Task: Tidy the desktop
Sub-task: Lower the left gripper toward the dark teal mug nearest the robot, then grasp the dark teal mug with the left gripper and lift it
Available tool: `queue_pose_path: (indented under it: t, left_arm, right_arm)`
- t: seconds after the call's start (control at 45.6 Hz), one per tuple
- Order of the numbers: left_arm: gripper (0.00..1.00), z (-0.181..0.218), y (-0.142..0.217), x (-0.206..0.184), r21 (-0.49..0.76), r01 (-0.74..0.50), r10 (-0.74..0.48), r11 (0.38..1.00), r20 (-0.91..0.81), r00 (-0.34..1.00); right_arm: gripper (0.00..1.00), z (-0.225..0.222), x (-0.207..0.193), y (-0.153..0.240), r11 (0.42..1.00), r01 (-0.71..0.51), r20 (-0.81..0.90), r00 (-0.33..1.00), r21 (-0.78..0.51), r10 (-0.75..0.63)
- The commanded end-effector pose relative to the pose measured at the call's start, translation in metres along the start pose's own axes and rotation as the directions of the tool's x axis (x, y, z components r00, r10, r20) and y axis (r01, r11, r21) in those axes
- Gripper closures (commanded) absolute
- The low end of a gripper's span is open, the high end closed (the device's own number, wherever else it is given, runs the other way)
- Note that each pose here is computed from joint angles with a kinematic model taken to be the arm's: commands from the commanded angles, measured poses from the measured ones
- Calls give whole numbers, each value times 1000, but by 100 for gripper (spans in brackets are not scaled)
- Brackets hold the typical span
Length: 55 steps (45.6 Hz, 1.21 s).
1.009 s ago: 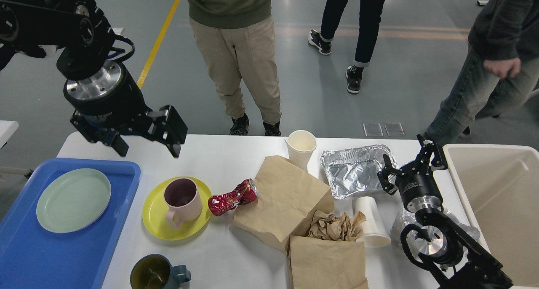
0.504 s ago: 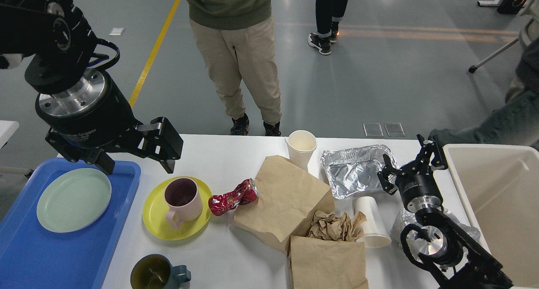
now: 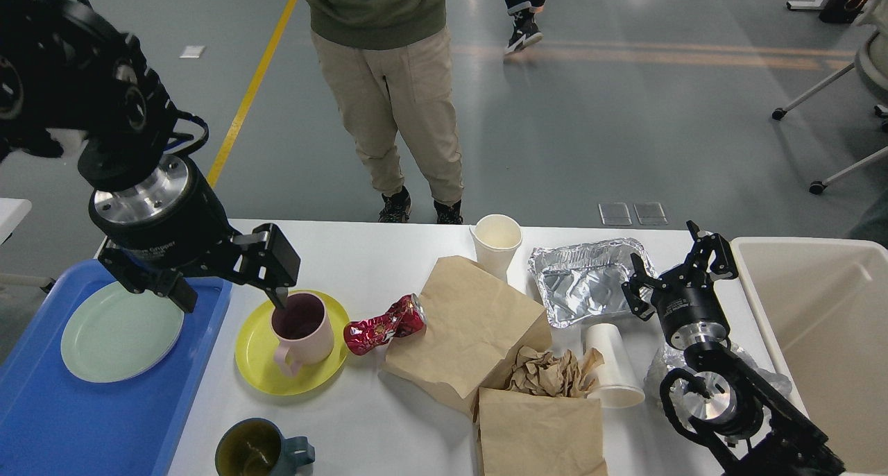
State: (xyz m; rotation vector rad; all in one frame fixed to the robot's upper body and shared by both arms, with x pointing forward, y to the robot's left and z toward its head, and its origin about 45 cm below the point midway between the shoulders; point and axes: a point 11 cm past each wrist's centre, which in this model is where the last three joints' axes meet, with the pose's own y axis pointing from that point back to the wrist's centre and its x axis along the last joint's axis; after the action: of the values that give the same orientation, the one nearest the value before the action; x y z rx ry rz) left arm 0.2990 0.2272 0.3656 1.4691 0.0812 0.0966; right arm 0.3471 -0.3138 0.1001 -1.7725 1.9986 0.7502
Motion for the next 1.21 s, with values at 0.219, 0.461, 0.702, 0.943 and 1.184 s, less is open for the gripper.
queue_pose_path:
  t: [0.219,0.461,0.702,0.943,1.184]
  left_arm:
    - [8,-41,-104,-20,15,98,-97,995,-71,993]
    - [9,-75,-164,-43,75,88,-85,993,-45,995]
    - [11,-85,-189,-44,104,37,-37,994,-5,999]
    - [11,-93,-200,-48,125,29,-29,992,-2,1000]
    - [20,-115,-204,-55,169,47,-41,984,-41,998]
  right_arm:
    - [0,0,0,0,1000,0,0,1000,0,0]
    - [0,0,0,0,1000,1,1,1000,0,-1]
    - [0,0,0,0,1000,0,0,1000,0,0]
    - [0,0,0,0,1000,0,0,1000,0,0]
    - [0,0,0,0,1000,1,1,1000,0,-1]
